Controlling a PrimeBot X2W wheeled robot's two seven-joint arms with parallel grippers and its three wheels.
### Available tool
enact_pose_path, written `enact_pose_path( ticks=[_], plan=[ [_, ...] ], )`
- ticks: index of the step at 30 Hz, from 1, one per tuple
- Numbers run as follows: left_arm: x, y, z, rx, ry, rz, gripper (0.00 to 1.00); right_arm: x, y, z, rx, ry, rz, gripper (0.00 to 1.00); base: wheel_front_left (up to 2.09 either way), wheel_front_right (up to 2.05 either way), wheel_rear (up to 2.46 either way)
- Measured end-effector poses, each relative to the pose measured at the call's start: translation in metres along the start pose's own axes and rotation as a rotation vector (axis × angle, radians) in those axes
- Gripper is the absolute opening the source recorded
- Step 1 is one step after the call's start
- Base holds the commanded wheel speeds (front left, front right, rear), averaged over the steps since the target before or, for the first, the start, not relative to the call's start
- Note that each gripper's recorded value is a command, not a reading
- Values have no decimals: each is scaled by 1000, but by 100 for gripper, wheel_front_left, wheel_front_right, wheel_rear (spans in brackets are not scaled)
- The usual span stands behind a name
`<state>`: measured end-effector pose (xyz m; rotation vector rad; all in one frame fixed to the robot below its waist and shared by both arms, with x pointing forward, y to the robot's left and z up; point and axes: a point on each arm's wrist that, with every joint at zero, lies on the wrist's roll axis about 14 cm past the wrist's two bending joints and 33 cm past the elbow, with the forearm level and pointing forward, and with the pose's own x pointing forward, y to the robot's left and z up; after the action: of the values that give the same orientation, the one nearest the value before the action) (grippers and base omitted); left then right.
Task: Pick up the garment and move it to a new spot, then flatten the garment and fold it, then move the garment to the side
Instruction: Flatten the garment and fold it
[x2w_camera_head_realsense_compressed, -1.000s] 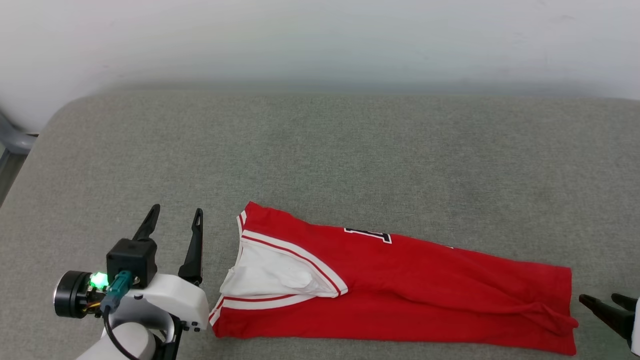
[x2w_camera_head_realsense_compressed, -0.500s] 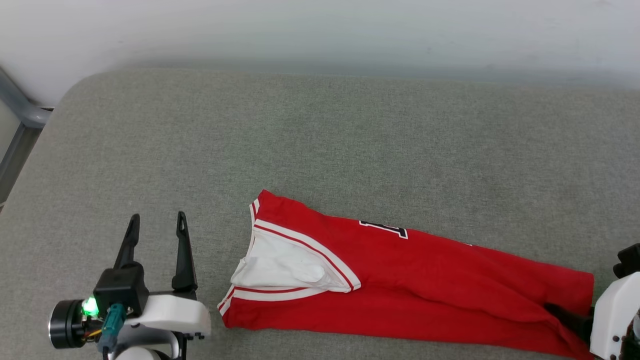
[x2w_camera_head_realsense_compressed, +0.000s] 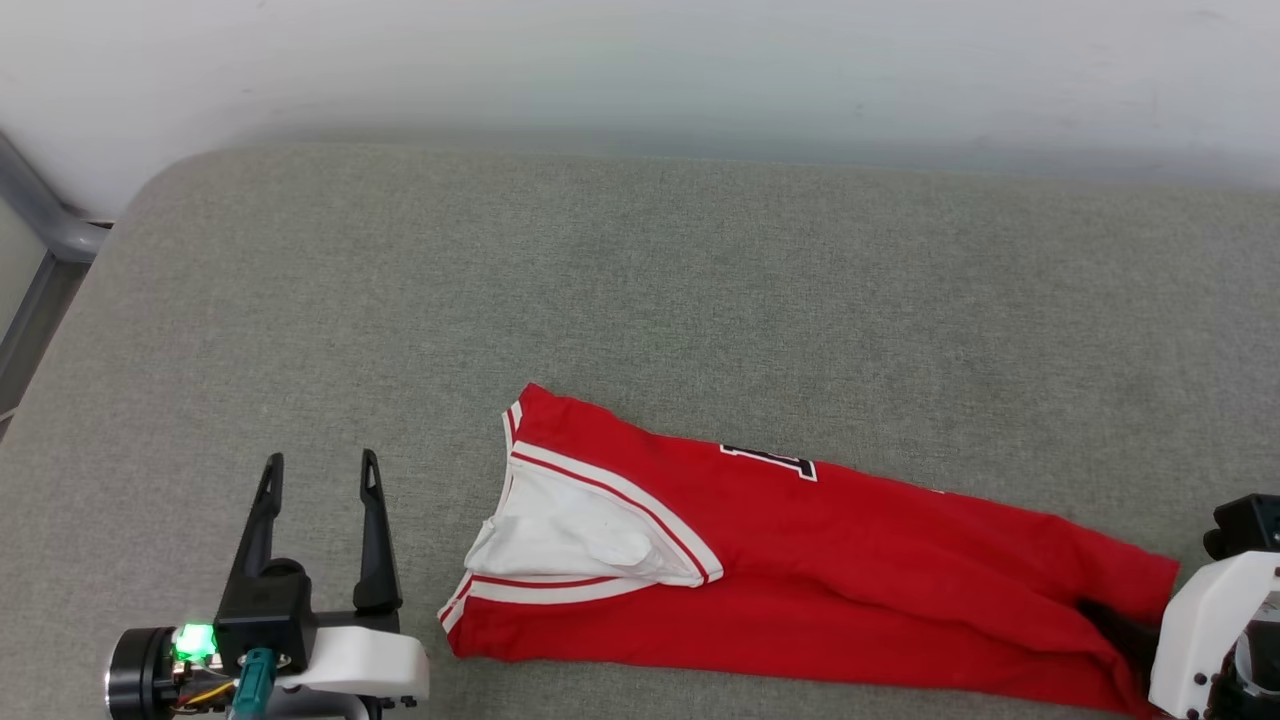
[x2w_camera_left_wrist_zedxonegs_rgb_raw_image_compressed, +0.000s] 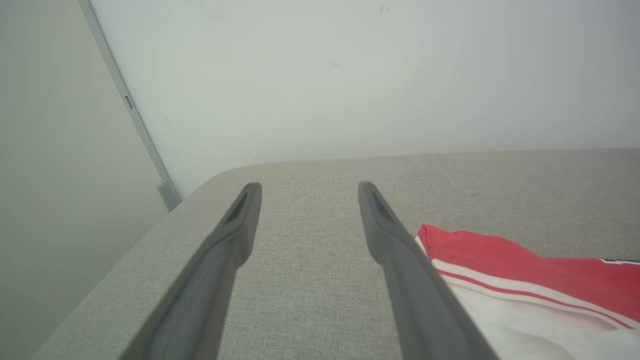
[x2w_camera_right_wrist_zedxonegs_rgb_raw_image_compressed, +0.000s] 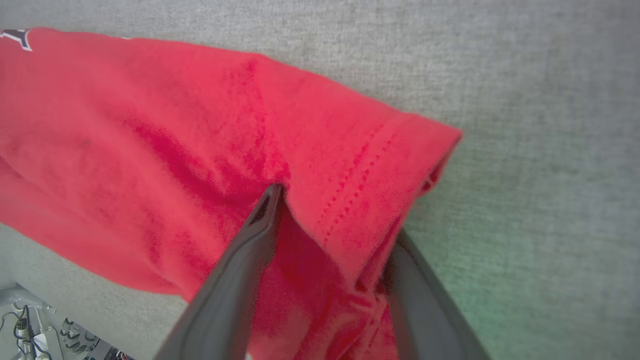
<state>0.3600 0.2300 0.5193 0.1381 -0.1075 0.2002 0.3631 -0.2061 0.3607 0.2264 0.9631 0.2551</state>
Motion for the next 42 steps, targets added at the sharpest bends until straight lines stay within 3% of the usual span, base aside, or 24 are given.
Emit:
enact_pose_path(
  ticks=[9,19,25,33,42],
  plan=[
    [-5,-8,-3,1,5,-34,100,-6,-23,2,12,-43,-60,0,0,0,0],
    [-15,-6,-1,-4,1,-39,100,-47,-88,13,-5,-80,-236,0,0,0,0],
    [-21,-5,0,-18,2,-44,100,-58,-61,26,-7,-128,-133,0,0,0,0],
    [-26,-7,-2,-26,8,-55,100,-70,14,49,0,-227,111,0,0,0,0],
    [-25,-13,-6,-28,24,-72,100,-59,91,67,-136,-232,263,0,0,0,0]
  ],
)
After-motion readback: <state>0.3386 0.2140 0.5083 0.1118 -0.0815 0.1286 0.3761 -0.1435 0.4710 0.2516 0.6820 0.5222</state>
